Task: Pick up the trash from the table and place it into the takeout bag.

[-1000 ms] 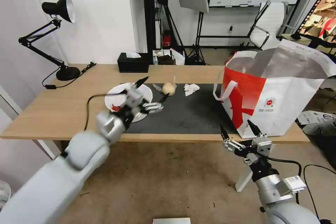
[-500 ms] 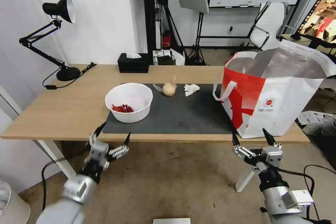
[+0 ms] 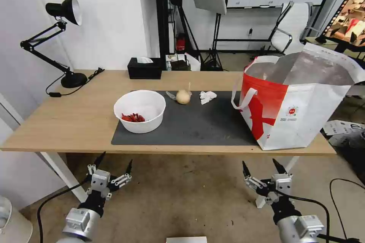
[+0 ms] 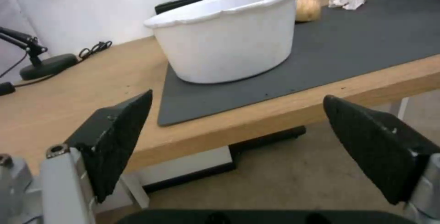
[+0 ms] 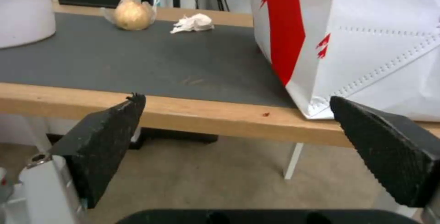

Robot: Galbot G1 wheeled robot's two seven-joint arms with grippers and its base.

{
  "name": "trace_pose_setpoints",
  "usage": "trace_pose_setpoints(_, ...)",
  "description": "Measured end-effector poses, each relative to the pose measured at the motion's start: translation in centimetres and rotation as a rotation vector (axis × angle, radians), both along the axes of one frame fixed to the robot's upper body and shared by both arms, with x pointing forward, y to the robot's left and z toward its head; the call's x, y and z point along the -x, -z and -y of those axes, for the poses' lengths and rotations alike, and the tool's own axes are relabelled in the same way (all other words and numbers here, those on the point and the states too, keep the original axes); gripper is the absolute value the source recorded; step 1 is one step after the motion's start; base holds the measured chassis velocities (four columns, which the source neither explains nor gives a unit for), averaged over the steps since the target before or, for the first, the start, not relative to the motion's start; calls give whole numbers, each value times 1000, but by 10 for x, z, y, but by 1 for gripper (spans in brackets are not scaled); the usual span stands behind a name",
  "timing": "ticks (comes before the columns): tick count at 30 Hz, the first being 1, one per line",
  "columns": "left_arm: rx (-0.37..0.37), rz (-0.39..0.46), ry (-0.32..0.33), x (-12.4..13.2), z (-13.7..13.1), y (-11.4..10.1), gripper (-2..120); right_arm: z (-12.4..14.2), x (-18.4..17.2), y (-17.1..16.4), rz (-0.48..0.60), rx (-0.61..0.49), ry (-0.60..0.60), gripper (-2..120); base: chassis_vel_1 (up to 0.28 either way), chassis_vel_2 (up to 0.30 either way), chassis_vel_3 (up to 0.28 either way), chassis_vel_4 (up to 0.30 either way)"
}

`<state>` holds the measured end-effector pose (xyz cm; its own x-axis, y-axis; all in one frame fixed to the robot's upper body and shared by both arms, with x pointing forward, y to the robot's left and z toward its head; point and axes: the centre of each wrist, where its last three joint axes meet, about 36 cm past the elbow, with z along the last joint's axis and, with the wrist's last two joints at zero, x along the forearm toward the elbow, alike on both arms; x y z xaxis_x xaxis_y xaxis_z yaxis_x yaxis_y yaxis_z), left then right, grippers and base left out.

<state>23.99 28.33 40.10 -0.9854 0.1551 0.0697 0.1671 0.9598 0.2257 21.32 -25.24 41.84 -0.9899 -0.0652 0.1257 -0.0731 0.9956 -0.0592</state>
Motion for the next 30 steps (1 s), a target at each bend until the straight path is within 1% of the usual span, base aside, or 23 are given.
trace_pose_setpoints(9, 6, 0, 6, 0, 3, 1, 100, -1, 1, 2, -4, 1, 0, 100, 0, 0, 0, 0)
trace_pose_setpoints(30, 1, 18, 11, -3, 0, -4, 100, -5, 0, 6, -6, 1, -5, 100, 0, 0, 0, 0)
